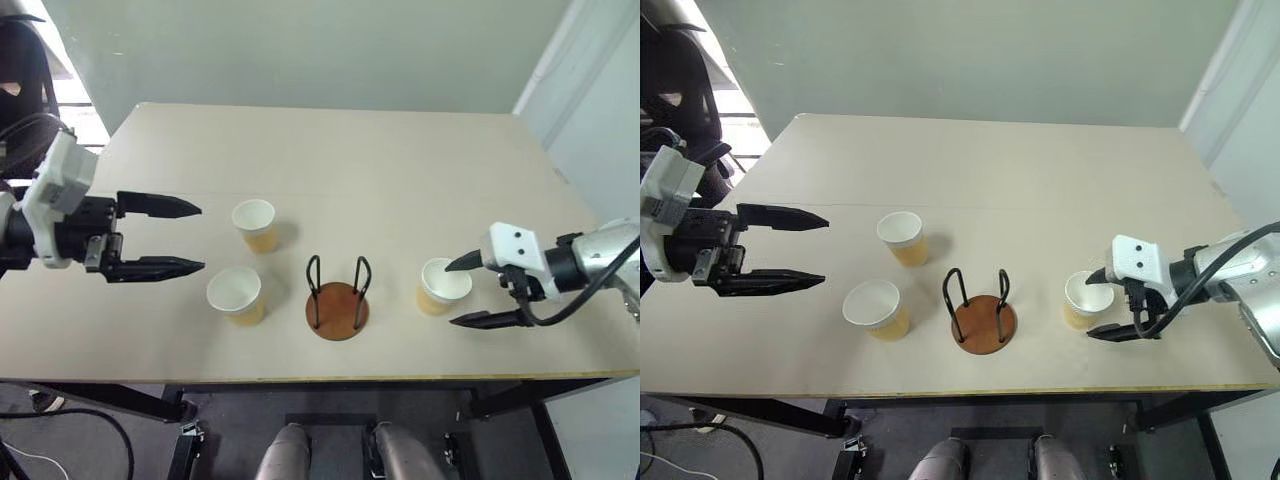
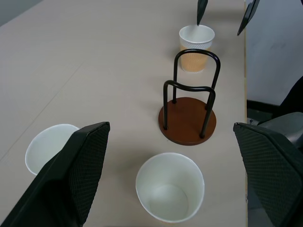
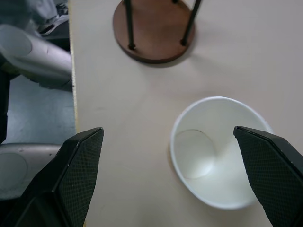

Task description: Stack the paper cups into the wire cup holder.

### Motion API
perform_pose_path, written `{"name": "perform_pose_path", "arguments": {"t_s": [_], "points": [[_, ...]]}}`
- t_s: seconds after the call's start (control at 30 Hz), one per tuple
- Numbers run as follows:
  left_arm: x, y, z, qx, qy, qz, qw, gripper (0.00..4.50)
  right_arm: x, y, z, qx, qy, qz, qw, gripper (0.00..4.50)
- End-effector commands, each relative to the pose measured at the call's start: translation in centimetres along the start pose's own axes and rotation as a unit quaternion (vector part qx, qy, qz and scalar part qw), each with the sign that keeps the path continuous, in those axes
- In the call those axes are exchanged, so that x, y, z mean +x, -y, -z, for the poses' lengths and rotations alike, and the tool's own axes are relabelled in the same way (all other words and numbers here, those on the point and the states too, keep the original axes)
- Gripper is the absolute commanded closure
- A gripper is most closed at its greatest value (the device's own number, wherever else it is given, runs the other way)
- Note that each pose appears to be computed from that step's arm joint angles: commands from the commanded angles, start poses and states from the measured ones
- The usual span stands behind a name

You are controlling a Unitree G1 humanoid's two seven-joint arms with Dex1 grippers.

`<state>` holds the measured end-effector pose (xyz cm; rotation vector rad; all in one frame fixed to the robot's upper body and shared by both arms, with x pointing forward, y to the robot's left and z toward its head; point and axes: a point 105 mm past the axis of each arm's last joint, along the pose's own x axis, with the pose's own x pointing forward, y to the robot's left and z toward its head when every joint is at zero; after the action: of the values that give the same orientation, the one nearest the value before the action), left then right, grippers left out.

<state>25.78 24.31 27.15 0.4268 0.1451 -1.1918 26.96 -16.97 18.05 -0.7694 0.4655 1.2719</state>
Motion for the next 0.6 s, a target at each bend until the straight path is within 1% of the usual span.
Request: {"name": "perform_pose_path", "arguments": {"t_s": [0.03,0.23,0.4,0.5,0.53,0.6], "points": [[-0.7,0.5,-1.3,0.022,0.003,-0.008,1.0,0.0,0.5,0.4,0.0,-0.02,-0.01,0.004,1.0,0.02],[-1.0,0.8,-1.3,0.02,0.0,-0.02,1.0,0.0,1.7,1.1,1.6,-0.02,-0.029,-0.002,0.999,0.02],[-1.2,1.0,-1.4,0.02,-0.002,-0.027,0.999,0.0,2.1,1.3,2.3,-0.024,-0.04,-0.005,0.999,0.02],[-1.3,1.1,-1.4,0.02,-0.003,-0.031,0.999,0.0,2.3,1.4,2.4,-0.029,-0.042,-0.007,0.999,0.61],[-1.3,1.1,-1.4,0.02,-0.003,-0.032,0.999,0.0,2.4,1.5,2.4,-0.031,-0.041,-0.008,0.999,0.89],[-1.4,1.2,-1.5,0.02,-0.004,-0.033,0.999,0.0,2.4,1.6,2.2,-0.036,-0.038,-0.008,0.999,1.66]]}}
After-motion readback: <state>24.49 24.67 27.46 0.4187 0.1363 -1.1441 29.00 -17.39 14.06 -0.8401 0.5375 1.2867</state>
